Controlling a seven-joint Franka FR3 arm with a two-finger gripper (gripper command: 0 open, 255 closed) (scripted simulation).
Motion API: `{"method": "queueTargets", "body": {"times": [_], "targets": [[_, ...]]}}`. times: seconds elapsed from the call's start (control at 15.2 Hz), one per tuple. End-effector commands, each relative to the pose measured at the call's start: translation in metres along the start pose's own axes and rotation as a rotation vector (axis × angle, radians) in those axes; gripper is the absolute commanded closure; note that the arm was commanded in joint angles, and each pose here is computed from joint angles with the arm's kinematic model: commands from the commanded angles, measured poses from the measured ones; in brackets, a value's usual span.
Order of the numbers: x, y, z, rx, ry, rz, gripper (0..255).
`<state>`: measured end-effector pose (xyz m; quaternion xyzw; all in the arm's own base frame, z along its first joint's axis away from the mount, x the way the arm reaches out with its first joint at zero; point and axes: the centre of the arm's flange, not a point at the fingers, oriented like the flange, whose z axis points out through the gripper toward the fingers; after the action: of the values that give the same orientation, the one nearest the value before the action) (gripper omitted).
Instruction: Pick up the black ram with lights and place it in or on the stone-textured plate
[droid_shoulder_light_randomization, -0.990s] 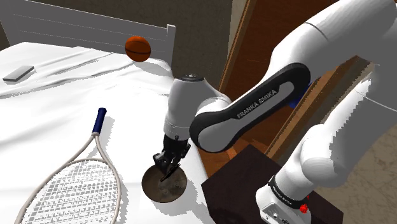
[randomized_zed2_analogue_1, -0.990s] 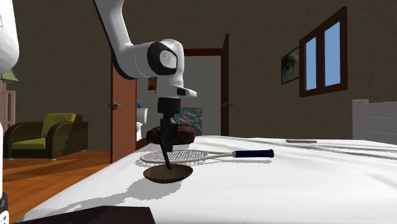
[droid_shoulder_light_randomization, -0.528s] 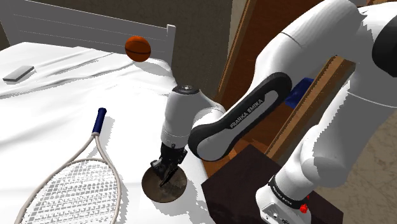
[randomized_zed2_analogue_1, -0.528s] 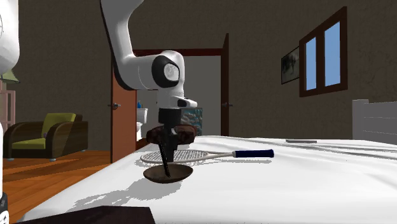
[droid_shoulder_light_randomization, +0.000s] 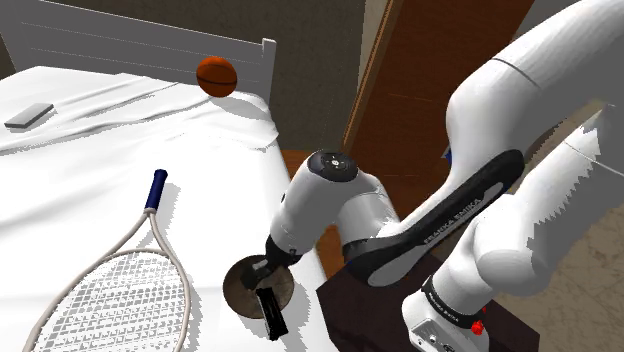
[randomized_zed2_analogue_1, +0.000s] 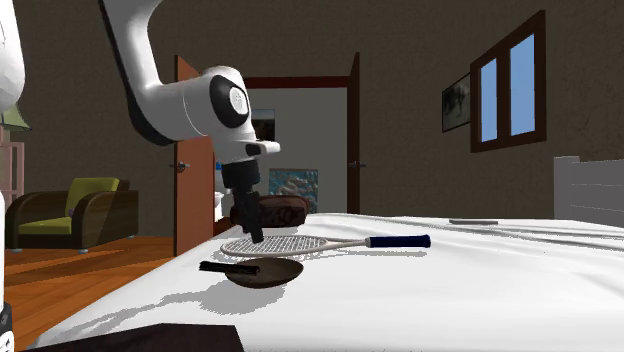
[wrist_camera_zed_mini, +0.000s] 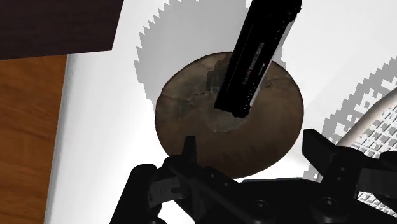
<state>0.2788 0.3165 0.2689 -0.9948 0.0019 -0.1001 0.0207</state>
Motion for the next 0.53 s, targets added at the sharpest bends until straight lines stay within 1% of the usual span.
{"method": "queueTargets", "body": {"times": [0.0,0.2,0.26,0.46], "targets": [[-0.037,-0.004,-0.020,-0.007,0.155,0.001,0],[-0.099,-0.012,-0.038,-0.022,0.381,-0.010,0],[-0.100,-0.012,-0.039,-0.023,0.385,-0.010,0],[-0.094,-0.012,-0.024,-0.023,0.385,-0.010,0]]}}
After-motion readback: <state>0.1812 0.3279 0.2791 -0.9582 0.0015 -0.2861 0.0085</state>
